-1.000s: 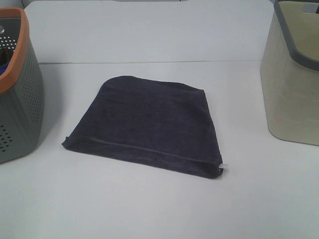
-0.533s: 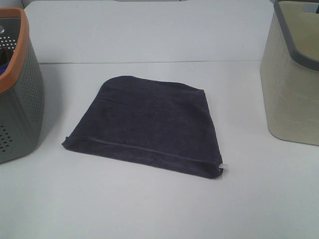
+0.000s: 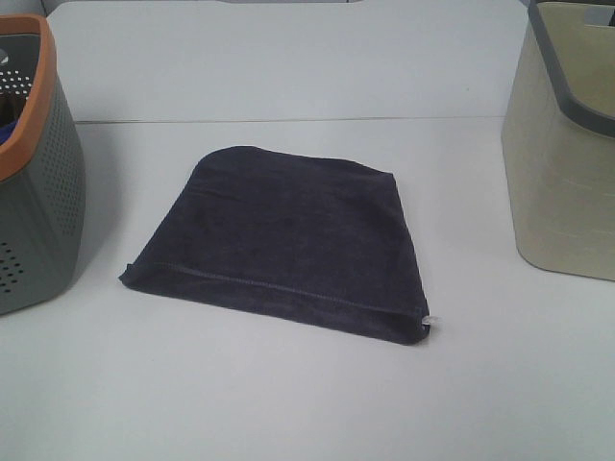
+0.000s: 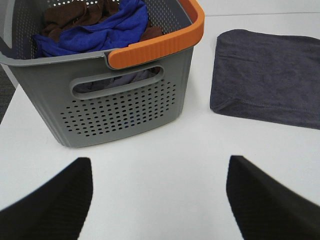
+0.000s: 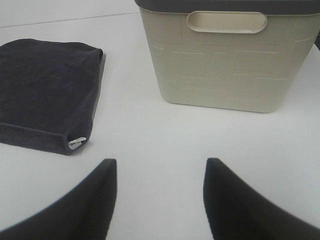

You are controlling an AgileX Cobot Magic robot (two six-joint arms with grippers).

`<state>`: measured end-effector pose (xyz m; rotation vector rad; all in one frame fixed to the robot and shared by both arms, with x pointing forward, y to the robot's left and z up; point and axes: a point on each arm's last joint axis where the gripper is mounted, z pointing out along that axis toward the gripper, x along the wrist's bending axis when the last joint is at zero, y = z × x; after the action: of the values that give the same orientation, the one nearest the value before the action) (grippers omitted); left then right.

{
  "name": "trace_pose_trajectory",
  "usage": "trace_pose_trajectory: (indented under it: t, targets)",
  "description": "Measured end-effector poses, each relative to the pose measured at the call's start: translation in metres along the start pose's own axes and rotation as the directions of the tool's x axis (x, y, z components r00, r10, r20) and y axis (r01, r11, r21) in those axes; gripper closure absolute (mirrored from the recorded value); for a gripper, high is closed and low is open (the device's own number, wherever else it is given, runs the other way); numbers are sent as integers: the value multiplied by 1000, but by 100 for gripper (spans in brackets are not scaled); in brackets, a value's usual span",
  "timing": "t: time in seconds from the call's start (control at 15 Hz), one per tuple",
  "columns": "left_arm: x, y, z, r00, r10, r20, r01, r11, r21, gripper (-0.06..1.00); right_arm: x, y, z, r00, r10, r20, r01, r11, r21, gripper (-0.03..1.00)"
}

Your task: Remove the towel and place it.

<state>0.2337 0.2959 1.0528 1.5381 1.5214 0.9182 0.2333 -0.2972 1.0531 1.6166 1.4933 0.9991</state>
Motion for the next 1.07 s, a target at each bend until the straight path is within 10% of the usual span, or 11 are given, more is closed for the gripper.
trace_pose_trajectory:
  t: [1.07]
  targets:
    - [0, 0, 0, 1000, -4, 0, 4, 1000, -5, 24, -2, 0, 0, 999, -39, 20, 39, 999, -1, 43]
